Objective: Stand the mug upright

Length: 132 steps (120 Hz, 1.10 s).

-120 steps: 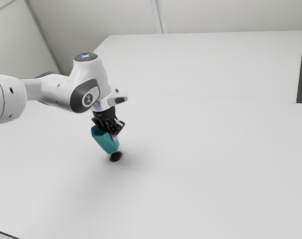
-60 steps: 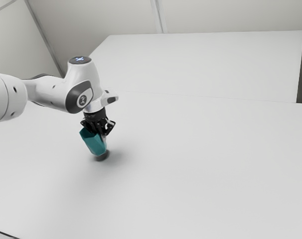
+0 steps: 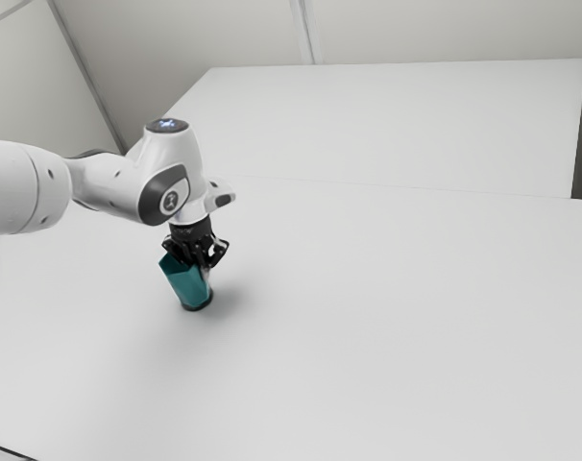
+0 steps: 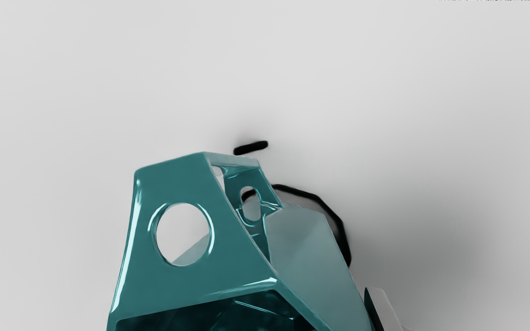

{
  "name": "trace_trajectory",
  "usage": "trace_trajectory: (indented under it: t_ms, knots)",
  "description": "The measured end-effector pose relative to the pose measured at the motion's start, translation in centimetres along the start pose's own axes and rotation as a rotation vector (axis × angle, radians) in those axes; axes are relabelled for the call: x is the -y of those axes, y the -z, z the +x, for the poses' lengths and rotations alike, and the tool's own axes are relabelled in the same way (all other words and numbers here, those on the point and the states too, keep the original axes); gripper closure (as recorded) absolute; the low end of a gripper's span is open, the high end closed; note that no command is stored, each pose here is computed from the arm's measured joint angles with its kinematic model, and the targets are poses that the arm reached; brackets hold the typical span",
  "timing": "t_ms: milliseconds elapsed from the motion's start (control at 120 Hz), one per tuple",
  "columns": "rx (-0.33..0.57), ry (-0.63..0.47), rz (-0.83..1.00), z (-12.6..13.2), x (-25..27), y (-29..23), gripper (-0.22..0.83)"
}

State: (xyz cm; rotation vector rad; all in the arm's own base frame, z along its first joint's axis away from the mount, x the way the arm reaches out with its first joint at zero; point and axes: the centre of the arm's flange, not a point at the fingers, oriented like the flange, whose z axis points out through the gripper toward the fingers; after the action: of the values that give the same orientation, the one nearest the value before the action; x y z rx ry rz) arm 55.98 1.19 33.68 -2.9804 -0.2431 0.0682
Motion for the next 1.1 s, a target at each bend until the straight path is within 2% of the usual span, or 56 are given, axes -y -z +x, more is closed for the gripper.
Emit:
trace_trajectory:
  t_ms: [108,308,483,642,808,908,1100]
  knots:
    - [0.002,0.007,0.001,0.1,0.0,-0.4,0.75]
    - [-0.001,0.008,-0.010,0.1,-0.1,-0.4,0.35]
    - [-0.006,0.005,-0.013,0.2,-0.1,-0.4,0.17]
    - [-0.021,0.004,-0.019,0.3,0.0,0.3,0.09]
    - [-0.084,0.009,-0.044,0.2,0.5,4.4,0.05]
    - [-0.136,0.018,-0.066,-0.1,1.4,8.9,0.04]
    - [-0.251,0.026,-0.092,0.3,3.9,22.1,0.03]
